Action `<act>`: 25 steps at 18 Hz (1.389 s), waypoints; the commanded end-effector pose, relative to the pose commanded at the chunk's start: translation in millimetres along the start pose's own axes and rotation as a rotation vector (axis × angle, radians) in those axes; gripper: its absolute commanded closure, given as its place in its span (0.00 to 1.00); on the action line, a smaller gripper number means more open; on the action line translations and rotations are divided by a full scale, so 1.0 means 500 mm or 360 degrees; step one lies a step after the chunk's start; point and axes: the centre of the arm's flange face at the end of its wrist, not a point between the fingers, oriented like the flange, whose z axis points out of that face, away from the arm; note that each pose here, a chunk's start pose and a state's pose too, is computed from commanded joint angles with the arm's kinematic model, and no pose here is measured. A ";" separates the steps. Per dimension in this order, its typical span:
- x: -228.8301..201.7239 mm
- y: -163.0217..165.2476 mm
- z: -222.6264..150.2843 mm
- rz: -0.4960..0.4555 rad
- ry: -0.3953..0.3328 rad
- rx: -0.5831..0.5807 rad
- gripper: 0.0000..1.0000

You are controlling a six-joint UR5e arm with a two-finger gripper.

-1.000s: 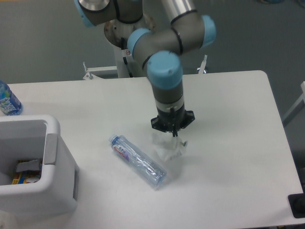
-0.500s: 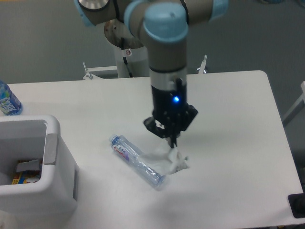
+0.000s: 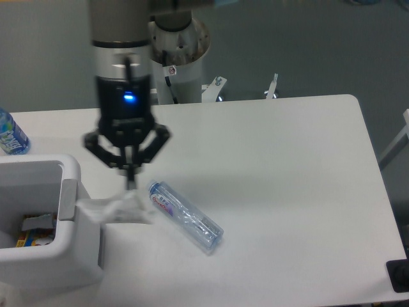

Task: Place the trash in the trash can
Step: 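Carry the wrapper over the white trash bin and release it, then move the open gripper back to the clear water bottle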

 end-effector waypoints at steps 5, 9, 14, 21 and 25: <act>0.109 0.044 -0.003 0.0116 0.0099 -0.0015 0.95; 0.154 0.078 0.031 0.0162 0.0145 -0.0084 0.95; 0.163 0.092 0.083 0.0177 0.0137 -0.0146 0.18; 0.145 0.084 0.074 0.0168 0.0107 -0.0132 0.06; -0.010 0.046 0.090 -0.0037 -0.0040 -0.0139 0.01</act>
